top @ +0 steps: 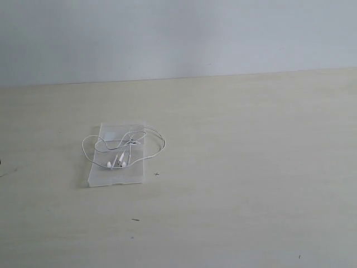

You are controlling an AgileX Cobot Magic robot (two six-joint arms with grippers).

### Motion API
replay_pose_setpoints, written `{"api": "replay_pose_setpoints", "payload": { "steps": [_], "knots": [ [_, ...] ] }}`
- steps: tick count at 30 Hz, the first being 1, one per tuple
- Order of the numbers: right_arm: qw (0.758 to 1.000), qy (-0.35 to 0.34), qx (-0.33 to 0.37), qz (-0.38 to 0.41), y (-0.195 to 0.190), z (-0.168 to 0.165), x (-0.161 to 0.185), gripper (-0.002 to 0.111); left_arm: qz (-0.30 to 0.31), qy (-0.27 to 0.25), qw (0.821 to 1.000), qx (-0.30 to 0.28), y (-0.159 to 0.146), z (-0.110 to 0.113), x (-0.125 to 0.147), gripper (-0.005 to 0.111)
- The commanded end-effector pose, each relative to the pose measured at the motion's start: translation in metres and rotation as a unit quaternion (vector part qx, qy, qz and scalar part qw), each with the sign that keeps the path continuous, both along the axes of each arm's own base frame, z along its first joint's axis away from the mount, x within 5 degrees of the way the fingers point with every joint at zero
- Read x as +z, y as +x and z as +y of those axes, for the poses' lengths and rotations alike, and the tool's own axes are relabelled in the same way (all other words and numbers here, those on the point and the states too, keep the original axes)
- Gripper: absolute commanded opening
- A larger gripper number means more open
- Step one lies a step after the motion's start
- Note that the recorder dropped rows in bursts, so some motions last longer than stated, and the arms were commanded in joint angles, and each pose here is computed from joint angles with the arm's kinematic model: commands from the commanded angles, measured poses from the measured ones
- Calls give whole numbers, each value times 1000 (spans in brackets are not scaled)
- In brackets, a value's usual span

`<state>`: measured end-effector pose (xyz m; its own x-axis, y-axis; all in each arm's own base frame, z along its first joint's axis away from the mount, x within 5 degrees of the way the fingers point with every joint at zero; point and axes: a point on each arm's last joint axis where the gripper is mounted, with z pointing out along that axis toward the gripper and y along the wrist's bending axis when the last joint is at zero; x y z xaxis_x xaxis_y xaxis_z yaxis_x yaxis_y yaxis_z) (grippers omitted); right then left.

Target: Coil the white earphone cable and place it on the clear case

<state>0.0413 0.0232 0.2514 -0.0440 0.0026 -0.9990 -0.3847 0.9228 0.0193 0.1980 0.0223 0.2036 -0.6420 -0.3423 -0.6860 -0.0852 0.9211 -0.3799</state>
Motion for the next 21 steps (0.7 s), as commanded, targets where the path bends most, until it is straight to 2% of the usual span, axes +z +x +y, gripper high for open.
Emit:
{"api": "replay_pose_setpoints", "payload": {
  "steps": [1, 15, 18, 21],
  "knots": [
    [1000, -10, -27, -1, 1, -5, -11, 0, 0, 3, 1000, 5, -2, 1, -1, 0],
    [992, -5, -122, 31, 5, -15, -21, 0, 0, 3, 1000, 5, -2, 1, -1, 0],
    [987, 13, -143, 73, 11, -17, -51, 0, 0, 3, 1000, 5, -2, 1, -1, 0],
    [987, 17, -143, 75, 13, -17, -62, 0, 0, 3, 1000, 5, -2, 1, -1, 0]
  ]
}}
